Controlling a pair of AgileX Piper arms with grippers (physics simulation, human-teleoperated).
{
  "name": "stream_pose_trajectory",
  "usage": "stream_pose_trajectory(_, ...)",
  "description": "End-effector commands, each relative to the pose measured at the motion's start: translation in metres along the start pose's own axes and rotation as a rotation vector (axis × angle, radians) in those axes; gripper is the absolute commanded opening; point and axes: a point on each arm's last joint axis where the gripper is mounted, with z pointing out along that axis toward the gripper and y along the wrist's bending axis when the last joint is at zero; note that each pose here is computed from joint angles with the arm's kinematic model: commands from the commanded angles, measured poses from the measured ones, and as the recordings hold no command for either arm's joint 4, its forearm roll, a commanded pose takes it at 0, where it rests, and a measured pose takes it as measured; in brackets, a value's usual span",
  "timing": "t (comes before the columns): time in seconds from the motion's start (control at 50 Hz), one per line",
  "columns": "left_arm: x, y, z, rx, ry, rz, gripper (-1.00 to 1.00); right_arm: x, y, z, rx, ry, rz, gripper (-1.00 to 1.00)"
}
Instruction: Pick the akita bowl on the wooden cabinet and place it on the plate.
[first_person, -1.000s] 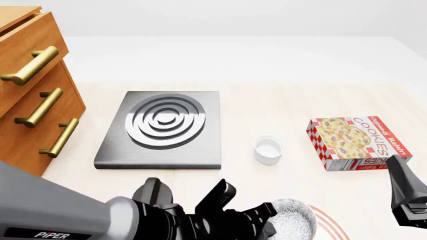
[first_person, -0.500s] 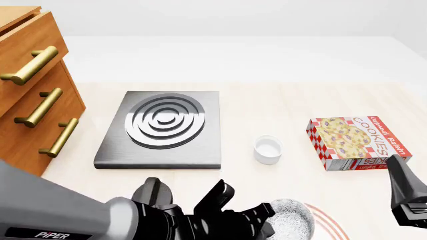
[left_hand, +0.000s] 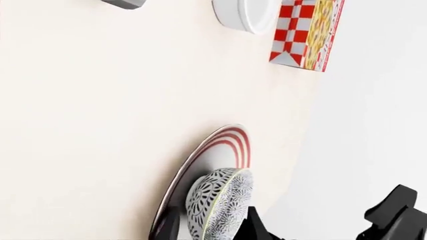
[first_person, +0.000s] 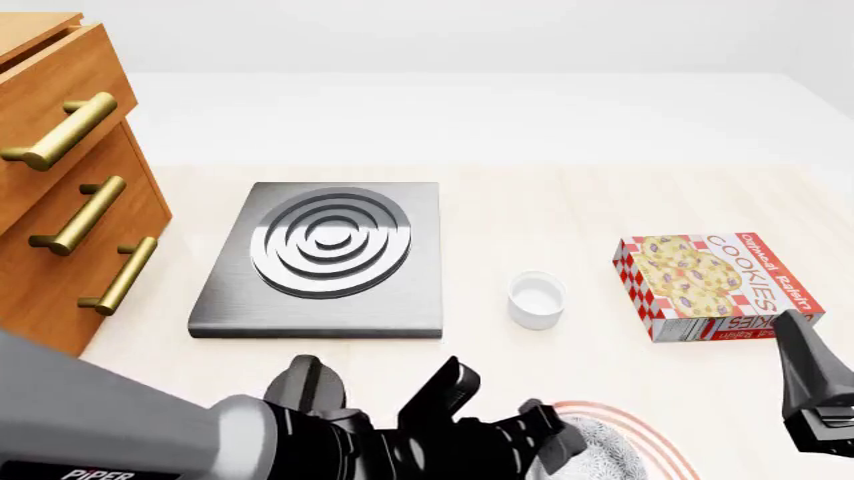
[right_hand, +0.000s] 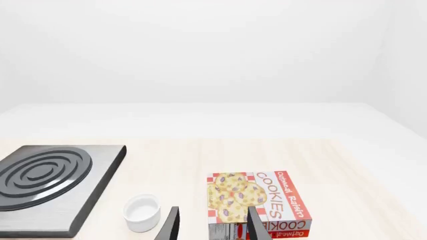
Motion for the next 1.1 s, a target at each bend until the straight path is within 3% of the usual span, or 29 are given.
stream_pose_trajectory(0.02, 0.002, -0.004, 0.0, 0.003, 0.003, 0.016, 1.0, 0.0, 0.0, 0.0, 0.0, 0.0, 0.0, 1.0)
stream_pose_trajectory(0.66, -0.008, -0.02, -0.013, 0.001, -0.019, 0.065, 1.0, 0.0, 0.0, 0.0, 0.0, 0.0, 0.0, 1.0)
stream_pose_trajectory(1.1, -0.032, -0.039, -0.033, 0.01, -0.078, 0.11, 1.0, 0.0, 0.0, 0.0, 0.0, 0.0, 0.0, 1.0)
